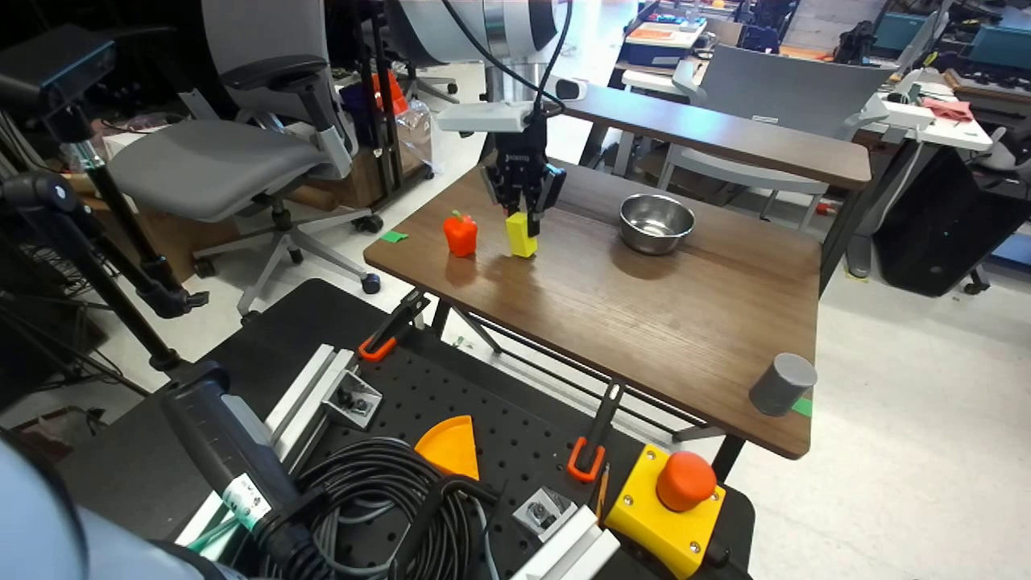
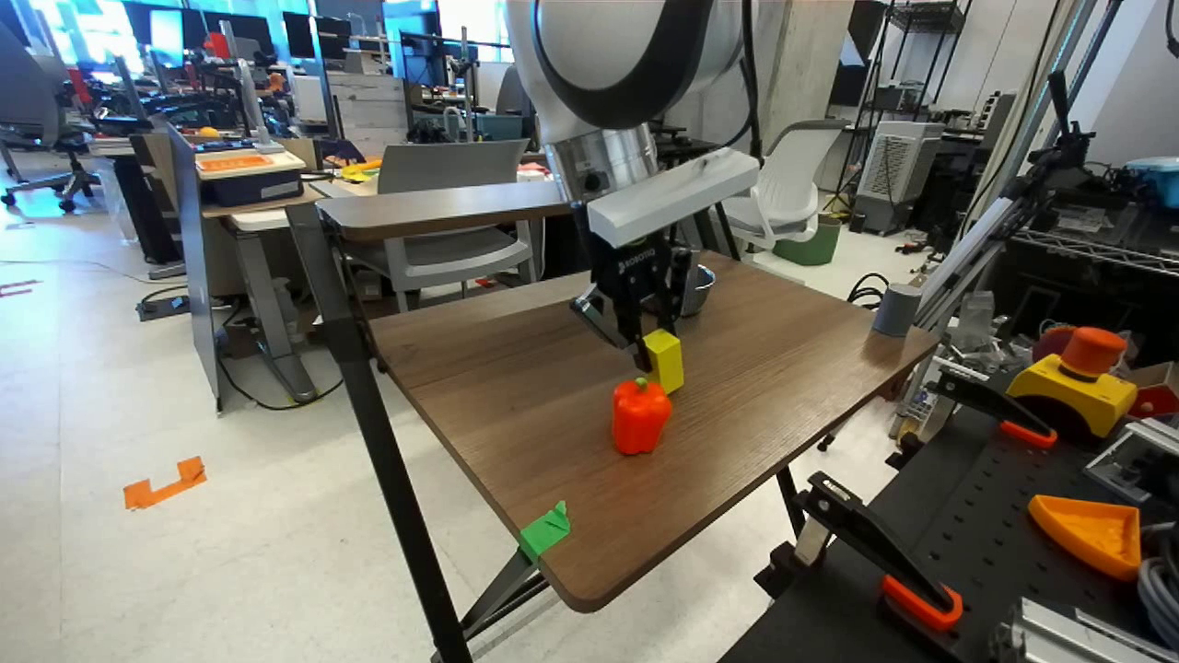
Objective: Put the yellow block inside the silver bowl
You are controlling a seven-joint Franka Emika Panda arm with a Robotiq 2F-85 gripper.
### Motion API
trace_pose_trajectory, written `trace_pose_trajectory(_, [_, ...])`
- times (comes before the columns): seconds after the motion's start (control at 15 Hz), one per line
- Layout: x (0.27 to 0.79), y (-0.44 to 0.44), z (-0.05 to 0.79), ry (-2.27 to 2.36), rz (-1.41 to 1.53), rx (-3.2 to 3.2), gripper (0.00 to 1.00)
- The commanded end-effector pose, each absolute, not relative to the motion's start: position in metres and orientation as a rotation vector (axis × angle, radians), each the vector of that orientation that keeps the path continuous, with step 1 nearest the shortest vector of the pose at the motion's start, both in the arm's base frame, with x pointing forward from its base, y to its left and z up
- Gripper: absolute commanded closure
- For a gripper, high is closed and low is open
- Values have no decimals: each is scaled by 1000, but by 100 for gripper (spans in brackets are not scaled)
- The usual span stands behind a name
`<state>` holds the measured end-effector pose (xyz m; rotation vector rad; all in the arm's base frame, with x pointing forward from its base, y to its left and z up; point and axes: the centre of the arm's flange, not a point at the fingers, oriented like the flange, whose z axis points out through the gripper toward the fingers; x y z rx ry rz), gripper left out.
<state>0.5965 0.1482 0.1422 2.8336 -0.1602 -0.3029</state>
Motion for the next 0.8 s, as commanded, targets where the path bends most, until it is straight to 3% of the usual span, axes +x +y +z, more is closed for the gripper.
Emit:
trace_pose_trajectory(0.0, [611,142,189,-226,-246,2906,92])
trace_pose_trajectory(0.4, [673,66,272,-603,-101,2990,92])
trace_pose_trajectory(0.73, [704,-15,290,-898,-81,2976,92])
